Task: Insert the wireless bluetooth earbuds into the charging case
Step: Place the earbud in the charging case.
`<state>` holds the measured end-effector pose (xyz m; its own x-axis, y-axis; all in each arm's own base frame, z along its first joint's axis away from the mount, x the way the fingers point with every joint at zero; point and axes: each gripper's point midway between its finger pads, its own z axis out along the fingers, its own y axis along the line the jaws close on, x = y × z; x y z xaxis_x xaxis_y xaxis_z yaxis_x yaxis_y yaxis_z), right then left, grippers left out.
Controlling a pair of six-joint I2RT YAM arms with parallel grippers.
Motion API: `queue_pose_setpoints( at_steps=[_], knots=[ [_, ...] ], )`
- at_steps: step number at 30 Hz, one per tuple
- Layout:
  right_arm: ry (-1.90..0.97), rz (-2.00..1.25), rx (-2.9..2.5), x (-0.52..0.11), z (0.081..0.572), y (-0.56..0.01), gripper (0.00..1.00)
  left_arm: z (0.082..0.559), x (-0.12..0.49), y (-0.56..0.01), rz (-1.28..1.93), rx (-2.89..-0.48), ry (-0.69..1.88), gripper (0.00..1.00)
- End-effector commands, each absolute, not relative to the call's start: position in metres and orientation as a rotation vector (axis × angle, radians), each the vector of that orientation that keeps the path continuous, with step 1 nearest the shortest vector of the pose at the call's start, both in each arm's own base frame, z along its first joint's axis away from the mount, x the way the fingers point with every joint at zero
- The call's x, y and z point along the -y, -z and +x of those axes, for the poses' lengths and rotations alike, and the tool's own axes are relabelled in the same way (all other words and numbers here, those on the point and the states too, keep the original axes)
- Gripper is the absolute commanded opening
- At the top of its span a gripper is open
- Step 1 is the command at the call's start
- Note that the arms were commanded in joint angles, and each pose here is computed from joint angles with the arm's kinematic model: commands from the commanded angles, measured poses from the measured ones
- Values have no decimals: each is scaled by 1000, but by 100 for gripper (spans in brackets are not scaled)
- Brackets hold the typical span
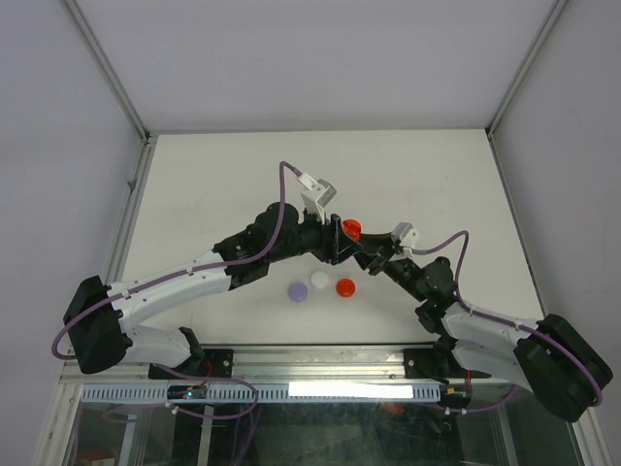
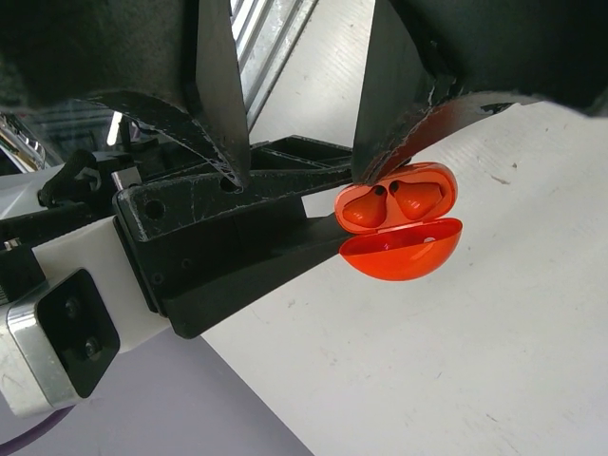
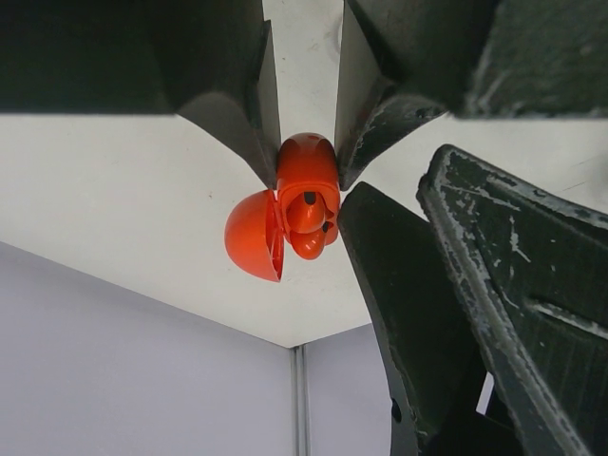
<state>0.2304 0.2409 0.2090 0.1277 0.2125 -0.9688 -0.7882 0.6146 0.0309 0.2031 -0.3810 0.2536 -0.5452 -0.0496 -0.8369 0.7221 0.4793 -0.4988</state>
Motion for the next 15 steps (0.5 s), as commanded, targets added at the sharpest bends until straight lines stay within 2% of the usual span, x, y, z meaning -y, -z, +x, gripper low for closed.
queue_pose_setpoints(
  at_steps=[1, 7, 15],
  knots=[
    [-809, -550, -1131, -243, 230, -244, 0, 208, 389, -290, 534, -1785, 1216, 49],
    [-810, -552, -1130, -243, 229, -243, 0, 212, 381, -301, 497, -1758, 1191, 51],
    [-851, -593, -1120, -249, 222, -244, 0, 235, 334, -305, 400, -1750, 1114, 55]
  ],
)
